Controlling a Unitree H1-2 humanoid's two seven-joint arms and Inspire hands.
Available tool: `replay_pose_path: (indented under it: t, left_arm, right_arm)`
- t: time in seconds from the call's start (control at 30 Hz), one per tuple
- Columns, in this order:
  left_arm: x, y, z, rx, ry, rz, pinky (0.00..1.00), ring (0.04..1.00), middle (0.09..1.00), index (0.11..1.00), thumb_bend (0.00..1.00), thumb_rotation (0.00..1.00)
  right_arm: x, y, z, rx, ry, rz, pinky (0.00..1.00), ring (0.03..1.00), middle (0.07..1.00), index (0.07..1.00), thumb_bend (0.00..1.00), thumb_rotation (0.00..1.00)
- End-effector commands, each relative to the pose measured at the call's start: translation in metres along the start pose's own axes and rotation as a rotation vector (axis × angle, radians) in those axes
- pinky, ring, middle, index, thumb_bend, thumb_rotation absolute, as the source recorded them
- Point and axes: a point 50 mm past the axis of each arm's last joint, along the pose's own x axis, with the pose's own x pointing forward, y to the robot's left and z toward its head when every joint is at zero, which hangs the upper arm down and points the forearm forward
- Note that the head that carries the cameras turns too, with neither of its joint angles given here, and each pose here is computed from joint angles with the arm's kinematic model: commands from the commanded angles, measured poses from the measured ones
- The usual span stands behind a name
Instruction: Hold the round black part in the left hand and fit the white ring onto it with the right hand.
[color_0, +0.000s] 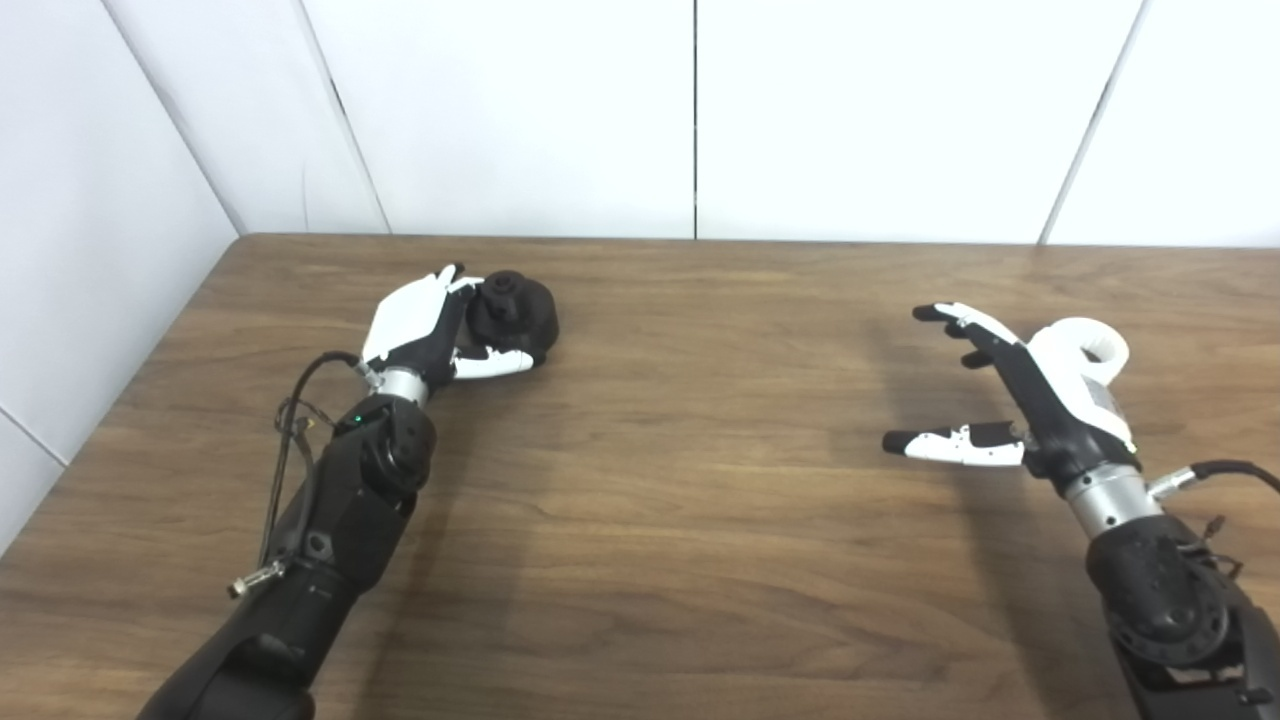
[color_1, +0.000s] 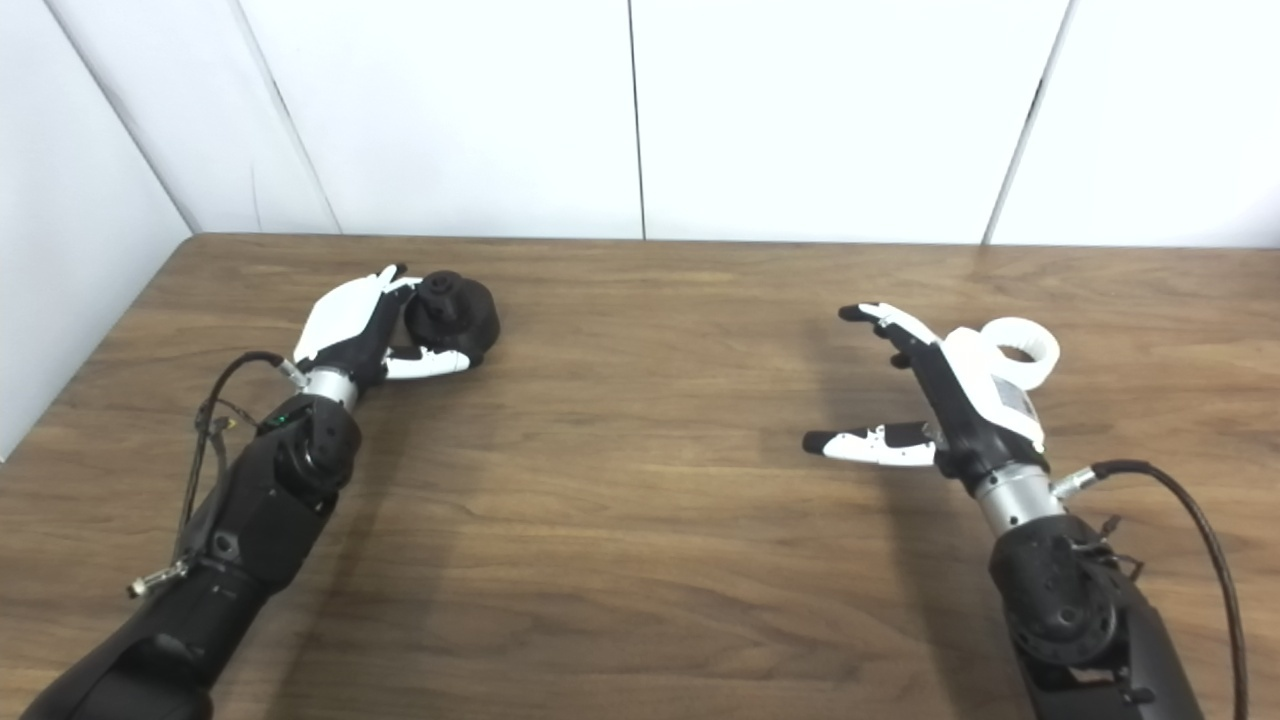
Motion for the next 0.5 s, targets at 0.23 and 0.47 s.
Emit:
replay_pose_path:
  t: [0.23,0.47]
  left_arm:
    - [0.017,0.023,0.0218,-0.053,-0.062,0.176,1.0,1.0,1.0,0.682,0.92,0.33]
    - [0.0158,0.0233,0.0212,-0.08,-0.072,0.187,1.0,1.0,1.0,0.659,0.93,0.3]
  right_arm:
    - [0.0031,-0.0181,0.0091,-0.011,-0.043,-0.048,0.74,0.849,0.893,0.839,0.87,0.36]
    - [0.0028,-0.0192,0.0087,-0.013,-0.032,-0.046,0.74,0.851,0.894,0.84,0.88,0.38]
